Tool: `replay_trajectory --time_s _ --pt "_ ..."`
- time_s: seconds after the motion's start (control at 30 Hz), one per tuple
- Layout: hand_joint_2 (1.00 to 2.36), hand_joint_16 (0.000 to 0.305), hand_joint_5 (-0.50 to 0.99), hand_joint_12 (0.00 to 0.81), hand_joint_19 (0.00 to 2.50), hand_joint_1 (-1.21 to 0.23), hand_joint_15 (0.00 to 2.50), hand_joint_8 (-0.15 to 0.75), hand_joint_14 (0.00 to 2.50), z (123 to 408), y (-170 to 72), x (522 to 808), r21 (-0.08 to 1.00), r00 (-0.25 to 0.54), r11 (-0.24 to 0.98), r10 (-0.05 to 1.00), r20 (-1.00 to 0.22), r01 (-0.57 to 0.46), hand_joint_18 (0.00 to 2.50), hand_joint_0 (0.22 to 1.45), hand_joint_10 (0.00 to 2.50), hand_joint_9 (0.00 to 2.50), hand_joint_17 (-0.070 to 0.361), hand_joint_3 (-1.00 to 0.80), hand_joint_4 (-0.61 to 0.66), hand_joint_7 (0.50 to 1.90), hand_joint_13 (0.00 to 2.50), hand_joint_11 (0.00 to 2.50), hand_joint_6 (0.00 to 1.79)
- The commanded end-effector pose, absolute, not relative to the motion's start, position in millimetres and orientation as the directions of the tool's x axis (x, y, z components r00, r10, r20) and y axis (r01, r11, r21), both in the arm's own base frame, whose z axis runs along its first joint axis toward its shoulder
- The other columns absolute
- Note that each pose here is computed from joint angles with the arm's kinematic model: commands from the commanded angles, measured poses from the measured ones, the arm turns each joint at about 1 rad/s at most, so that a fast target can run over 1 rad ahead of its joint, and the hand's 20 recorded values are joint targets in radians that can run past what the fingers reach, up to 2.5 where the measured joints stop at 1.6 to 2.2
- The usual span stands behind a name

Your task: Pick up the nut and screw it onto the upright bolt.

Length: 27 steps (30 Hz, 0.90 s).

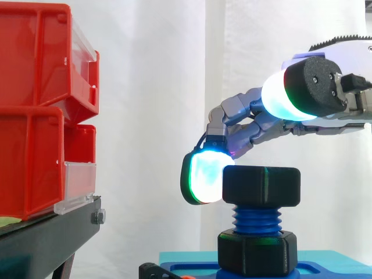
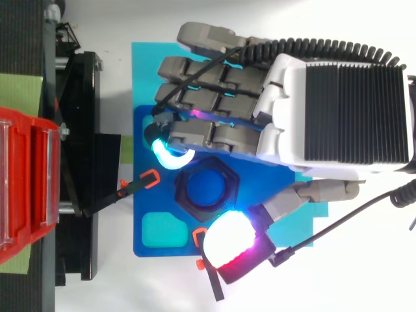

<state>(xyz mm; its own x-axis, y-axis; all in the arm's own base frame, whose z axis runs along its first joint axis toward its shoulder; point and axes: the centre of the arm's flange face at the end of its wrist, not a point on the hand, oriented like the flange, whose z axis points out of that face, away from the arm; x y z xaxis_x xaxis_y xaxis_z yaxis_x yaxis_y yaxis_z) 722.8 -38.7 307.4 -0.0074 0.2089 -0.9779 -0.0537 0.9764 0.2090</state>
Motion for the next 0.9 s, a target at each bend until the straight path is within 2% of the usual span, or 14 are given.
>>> replay_trajectory --time_s 0.0,0.27,0.4,0.63,0.7,0.77,0.83,0.87 --pt "1.0 0.03 0.0 0.24 0.0 -0.11 0.0 0.288 0.0 307.9 -43.7 722.0 0.207 -0.008 0.977 0.207 -0.978 -0.053 0.24 0.48 0.0 0.72 0.067 -0.5 0.29 1.14 0.39 0.0 0.51" --pt "1.0 0.028 0.04 0.231 0.0 -0.11 0.0 0.275 0.0 308.6 -58.1 721.1 0.203 -0.004 0.978 0.203 -0.979 -0.043 0.29 0.48 0.0 0.91 0.062 -0.5 0.26 1.21 0.49 0.0 0.51" --pt "1.0 0.025 0.06 0.219 0.0 -0.12 0.0 0.226 0.0 308.0 -63.9 719.9 0.203 -0.01 0.978 0.202 -0.979 -0.042 0.35 0.49 0.0 1.08 0.056 -0.5 0.18 1.27 0.6 0.0 0.5" --pt "1.0 0.019 0.1 0.177 0.0 -0.14 0.0 0.148 0.0 306.2 -71.6 717.5 0.202 -0.024 0.978 0.201 -0.979 -0.048 0.52 0.49 0.0 1.43 0.044 -0.5 0.15 1.39 0.82 0.0 0.5" --pt "1.0 0.019 0.1 0.176 0.0 -0.13 0.0 0.15 0.0 306.8 -73.5 717.4 0.202 -0.024 0.978 0.201 -0.979 -0.048 0.53 0.49 0.0 1.44 0.043 -0.5 0.15 1.41 0.83 0.0 0.5" --pt "1.0 0.021 0.08 0.191 0.0 -0.1 0.0 0.201 0.0 306.1 -75.6 716.9 0.202 -0.025 0.978 0.201 -0.979 -0.046 0.5 0.48 0.0 1.37 0.047 -0.5 0.16 1.38 0.8 0.0 0.5" --pt "1.0 0.027 -0.02 0.246 0.0 -0.07 0.0 0.274 0.0 306.8 -77.5 716.9 0.202 -0.024 0.978 0.201 -0.979 -0.047 0.4 0.47 0.0 1.1 0.06 -0.5 0.26 1.05 0.68 0.0 0.51" --pt "1.0 0.028 -0.03 0.261 0.0 -0.07 0.0 0.283 0.0 306.8 -78.4 716.8 0.204 -0.024 0.978 0.203 -0.979 -0.047 0.39 0.47 0.0 1.08 0.063 -0.5 0.27 1.0 0.67 0.0 0.51"
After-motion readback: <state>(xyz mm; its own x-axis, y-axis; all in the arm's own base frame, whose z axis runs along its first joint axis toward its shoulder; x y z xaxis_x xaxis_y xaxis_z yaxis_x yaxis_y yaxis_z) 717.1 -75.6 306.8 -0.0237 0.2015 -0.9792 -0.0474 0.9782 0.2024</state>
